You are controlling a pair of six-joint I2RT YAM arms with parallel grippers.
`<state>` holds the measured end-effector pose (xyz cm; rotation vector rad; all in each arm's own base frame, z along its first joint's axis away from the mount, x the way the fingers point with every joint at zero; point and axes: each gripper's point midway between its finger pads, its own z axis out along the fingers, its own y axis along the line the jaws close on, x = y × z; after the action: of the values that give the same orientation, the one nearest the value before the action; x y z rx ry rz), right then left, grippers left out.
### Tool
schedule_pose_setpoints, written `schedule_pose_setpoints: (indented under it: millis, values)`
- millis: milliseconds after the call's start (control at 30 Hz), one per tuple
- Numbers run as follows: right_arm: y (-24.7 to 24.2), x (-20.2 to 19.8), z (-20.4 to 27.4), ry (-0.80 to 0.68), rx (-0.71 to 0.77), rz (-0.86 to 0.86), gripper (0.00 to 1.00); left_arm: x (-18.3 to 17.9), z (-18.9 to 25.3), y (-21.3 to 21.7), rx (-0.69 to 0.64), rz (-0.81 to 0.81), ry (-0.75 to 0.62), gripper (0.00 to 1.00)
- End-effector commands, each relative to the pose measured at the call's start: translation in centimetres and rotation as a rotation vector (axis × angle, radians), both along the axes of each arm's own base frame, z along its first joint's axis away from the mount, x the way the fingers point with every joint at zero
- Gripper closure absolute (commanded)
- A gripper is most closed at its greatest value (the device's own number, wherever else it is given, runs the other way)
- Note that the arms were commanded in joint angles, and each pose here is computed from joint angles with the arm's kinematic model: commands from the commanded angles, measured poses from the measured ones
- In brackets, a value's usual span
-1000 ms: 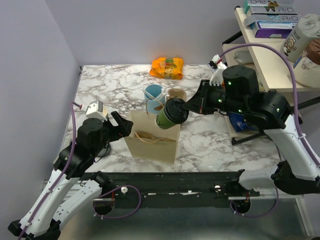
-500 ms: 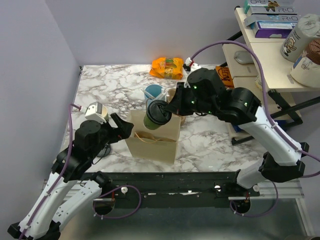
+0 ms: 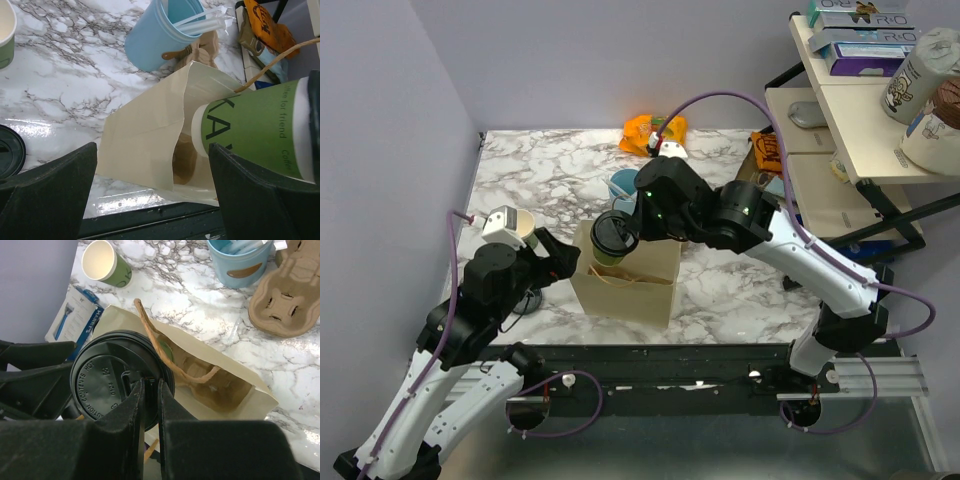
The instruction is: Pack the takeout coffee
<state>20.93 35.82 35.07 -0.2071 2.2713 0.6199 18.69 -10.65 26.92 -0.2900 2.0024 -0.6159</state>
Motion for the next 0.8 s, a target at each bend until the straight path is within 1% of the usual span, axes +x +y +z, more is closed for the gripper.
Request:
schedule_pose_setpoints:
  millis: [0, 133, 233, 300, 600, 767]
  values:
    - [0.6, 0.3, -0.2, -0.042, -0.009, -0.084, 0.99, -0.3, 1.4, 1.2, 0.003, 0.037, -0.050, 0.01]
    - [1.7, 0.1, -2.1, -0.004, -0.017, -0.086, 0.99, -0.5, 2.1, 1.5, -0.012, 0.046, -0.080, 0.01]
    - [1.9, 0.3, -3.3, 0.006, -0.054, -0.098, 0.99, -0.6, 2.4, 1.8, -0.014, 0.053, -0.089, 0.01]
    - [2.0, 0.3, -4.2, 0.016, -0.087, -0.098, 0.99, -0.5, 2.2, 1.7, -0.008, 0.052, -0.082, 0.01]
    - [3.3, -0.2, -6.8, 0.050, -0.143, -0.048, 0.99, -0.2, 2.0, 1.2, -0.005, 0.040, -0.073, 0.01]
    - [3.4, 0.0, -8.1, 0.061, -0.183, -0.054, 0.99, -0.1, 1.7, 1.1, -0.003, 0.038, -0.065, 0.01]
